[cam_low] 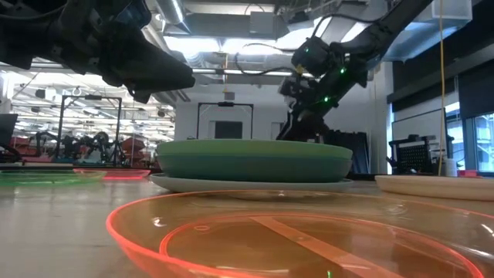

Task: Stack plastic plates
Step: Stack the dark blue plate on top of the pink plate

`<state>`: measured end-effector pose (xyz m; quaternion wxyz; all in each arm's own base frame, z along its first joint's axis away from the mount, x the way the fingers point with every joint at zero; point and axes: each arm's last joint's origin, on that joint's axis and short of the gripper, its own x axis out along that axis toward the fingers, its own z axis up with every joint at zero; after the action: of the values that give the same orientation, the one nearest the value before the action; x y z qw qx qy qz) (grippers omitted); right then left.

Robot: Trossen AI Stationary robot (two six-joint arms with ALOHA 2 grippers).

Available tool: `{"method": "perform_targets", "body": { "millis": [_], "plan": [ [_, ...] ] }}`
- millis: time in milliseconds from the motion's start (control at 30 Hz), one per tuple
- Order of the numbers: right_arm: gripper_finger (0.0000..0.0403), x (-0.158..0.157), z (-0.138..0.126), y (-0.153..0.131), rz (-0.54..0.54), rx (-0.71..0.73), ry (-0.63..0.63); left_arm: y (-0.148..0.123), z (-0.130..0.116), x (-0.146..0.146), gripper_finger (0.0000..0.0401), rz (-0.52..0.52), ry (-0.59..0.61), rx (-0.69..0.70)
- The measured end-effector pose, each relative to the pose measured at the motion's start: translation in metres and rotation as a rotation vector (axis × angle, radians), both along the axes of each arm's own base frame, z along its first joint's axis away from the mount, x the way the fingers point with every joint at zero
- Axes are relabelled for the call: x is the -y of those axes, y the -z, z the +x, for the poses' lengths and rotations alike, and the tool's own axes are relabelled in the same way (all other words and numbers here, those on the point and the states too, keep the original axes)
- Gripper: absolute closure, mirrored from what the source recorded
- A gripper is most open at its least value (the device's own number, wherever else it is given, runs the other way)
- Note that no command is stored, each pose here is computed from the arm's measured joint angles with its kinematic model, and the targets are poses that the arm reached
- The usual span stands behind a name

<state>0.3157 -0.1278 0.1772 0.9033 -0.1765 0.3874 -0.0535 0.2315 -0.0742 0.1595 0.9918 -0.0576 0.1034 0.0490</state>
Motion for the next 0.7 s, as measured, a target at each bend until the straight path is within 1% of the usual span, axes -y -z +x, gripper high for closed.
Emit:
{"method": "perform_targets", "body": {
  "millis": [200, 367, 500, 700],
  "plan": [
    [0.0252, 0.003, 0.009, 0.024, -0.016, -0.028, -0.012, 0.002, 0.0, 0.0, 0.0291, 0.008, -0.008, -0.016],
    [0.0252, 0.006, 0.014, 0.036, -0.051, -0.033, -0.017, 0.002, 0.0, -0.001, 0.0291, 0.012, -0.017, -0.02],
    [0.0252, 0.008, 0.015, 0.048, -0.068, -0.069, -0.031, 0.002, 0.0, -0.001, 0.0291, 0.013, -0.02, -0.019],
    [0.0252, 0.011, 0.016, 0.051, -0.098, -0.088, -0.003, 0.002, 0.001, -0.004, 0.0291, 0.014, -0.041, -0.018]
  ]
}}
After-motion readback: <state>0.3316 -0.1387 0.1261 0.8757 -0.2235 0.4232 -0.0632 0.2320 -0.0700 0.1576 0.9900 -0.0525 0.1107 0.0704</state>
